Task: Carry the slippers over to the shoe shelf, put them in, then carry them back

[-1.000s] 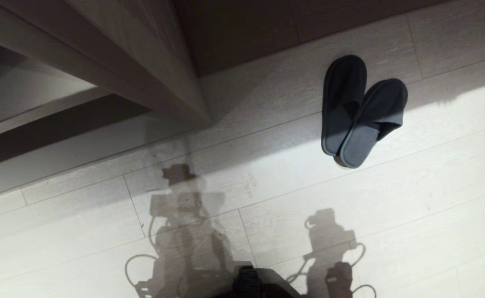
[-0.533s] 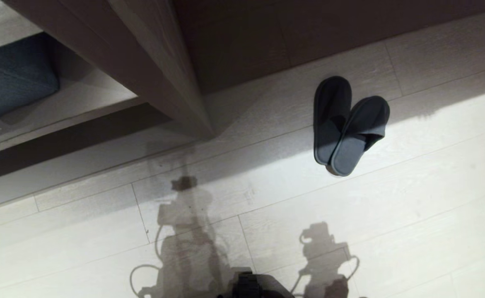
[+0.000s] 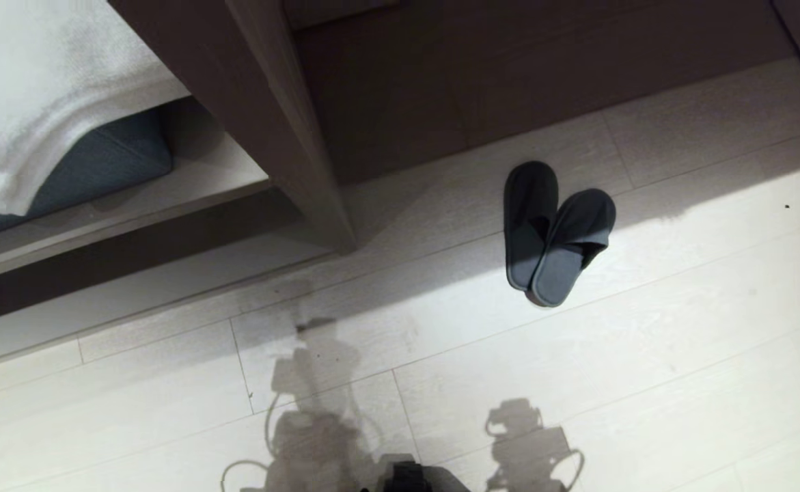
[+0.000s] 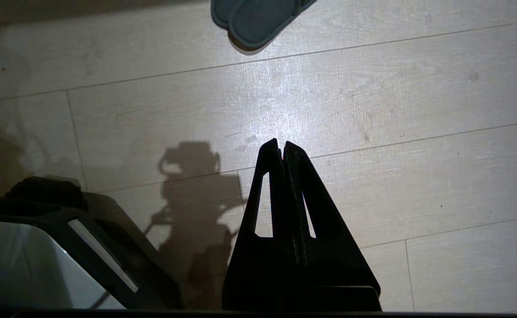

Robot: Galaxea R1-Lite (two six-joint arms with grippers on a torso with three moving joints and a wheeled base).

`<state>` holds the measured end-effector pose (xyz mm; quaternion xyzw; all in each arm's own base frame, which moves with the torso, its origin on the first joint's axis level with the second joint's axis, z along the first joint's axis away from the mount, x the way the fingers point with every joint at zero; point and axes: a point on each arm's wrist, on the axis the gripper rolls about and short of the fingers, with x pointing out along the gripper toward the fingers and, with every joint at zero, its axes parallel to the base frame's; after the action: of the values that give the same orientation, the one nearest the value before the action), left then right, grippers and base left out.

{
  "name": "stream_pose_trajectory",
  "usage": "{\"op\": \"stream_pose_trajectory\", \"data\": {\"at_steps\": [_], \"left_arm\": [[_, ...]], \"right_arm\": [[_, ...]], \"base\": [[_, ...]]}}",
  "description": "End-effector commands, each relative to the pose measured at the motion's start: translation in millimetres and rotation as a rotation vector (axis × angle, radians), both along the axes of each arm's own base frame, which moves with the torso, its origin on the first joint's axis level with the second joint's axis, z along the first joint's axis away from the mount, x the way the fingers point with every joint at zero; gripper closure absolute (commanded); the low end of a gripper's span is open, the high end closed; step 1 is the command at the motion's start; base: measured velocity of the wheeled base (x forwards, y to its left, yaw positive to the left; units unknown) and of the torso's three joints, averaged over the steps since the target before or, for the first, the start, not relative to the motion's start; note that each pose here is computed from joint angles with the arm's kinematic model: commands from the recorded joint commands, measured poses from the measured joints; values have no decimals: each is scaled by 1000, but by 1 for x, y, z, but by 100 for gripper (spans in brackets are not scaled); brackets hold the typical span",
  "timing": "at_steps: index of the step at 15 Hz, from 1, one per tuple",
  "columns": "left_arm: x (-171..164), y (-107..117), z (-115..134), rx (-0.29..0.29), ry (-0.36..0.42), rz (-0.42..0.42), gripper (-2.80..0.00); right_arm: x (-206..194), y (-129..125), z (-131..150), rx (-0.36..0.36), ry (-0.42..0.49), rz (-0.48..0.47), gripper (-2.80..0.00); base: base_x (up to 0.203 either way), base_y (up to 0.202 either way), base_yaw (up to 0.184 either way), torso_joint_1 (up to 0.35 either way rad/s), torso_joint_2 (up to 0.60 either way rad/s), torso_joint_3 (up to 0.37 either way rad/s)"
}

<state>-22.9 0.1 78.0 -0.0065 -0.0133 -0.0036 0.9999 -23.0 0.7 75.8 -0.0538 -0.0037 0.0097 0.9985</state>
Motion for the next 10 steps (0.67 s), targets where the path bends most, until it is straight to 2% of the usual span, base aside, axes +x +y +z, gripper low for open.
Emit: {"op": "stream_pose_trajectory", "data": {"at_steps": [1,10], "left_arm": [[1,0,-2,-1,8,-1,0],[1,0,-2,-1,8,1,0]], "right_arm": [[0,0,0,-1,3,0,0],[0,0,0,0,3,0,0]], "base": [[0,0,0,8,2,203],[0,0,0,1,2,198]]}}
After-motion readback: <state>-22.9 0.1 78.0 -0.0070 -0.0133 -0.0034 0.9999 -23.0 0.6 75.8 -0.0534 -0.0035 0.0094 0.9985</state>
